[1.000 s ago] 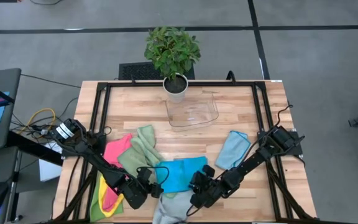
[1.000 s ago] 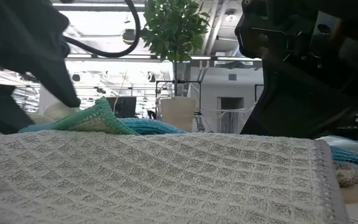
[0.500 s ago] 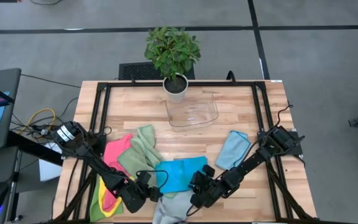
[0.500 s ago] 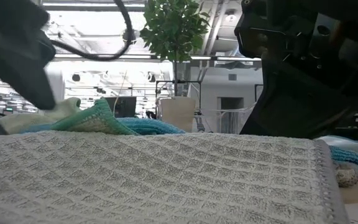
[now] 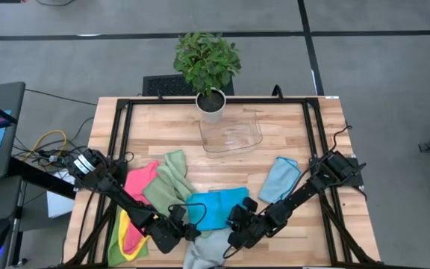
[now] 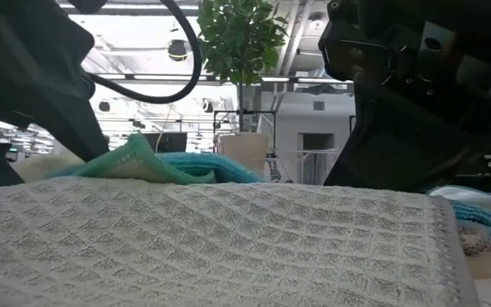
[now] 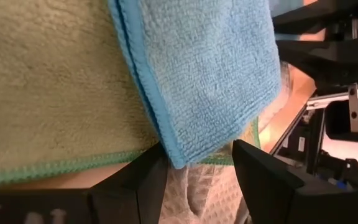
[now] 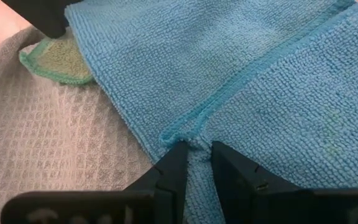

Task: Fold microfiber towels
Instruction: Fold the blue microfiber cloth

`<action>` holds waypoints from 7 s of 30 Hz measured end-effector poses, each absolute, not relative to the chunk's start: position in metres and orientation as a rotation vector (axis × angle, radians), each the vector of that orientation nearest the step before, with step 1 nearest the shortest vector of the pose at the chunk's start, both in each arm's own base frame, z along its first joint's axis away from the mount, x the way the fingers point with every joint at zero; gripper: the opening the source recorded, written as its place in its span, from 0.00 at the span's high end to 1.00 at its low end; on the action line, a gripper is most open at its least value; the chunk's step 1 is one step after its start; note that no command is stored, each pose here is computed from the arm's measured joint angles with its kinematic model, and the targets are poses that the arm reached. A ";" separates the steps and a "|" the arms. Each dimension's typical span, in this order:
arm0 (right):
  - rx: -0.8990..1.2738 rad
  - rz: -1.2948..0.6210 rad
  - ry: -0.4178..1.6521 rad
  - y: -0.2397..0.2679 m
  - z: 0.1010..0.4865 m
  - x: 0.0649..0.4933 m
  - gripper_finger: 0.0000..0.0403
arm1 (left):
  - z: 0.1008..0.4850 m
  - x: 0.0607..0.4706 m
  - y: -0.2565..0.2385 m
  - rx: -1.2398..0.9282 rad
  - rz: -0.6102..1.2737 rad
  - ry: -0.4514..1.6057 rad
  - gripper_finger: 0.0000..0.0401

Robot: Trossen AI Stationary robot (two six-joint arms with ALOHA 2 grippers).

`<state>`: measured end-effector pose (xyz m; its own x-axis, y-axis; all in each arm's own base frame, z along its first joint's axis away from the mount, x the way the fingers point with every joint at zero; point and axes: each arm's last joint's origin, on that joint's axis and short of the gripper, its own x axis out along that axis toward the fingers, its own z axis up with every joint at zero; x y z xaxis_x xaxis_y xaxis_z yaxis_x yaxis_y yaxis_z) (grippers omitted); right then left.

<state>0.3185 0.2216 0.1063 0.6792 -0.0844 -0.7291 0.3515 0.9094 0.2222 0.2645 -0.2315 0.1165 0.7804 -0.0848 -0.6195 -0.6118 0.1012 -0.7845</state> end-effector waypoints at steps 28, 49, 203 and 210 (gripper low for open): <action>0.359 -0.249 0.793 0.222 0.106 0.318 0.75 | 0.121 0.255 -0.230 -1.495 0.524 0.563 0.57; 0.360 -0.250 0.793 0.221 0.106 0.319 0.75 | 0.123 0.257 -0.229 -1.480 0.508 0.546 0.90; 0.423 -0.596 0.814 0.255 0.128 0.212 0.75 | 0.169 0.461 -0.120 -1.173 0.056 0.873 1.00; 0.423 -0.596 0.815 0.255 0.128 0.212 0.75 | 0.166 0.465 -0.120 -1.219 0.046 0.854 1.00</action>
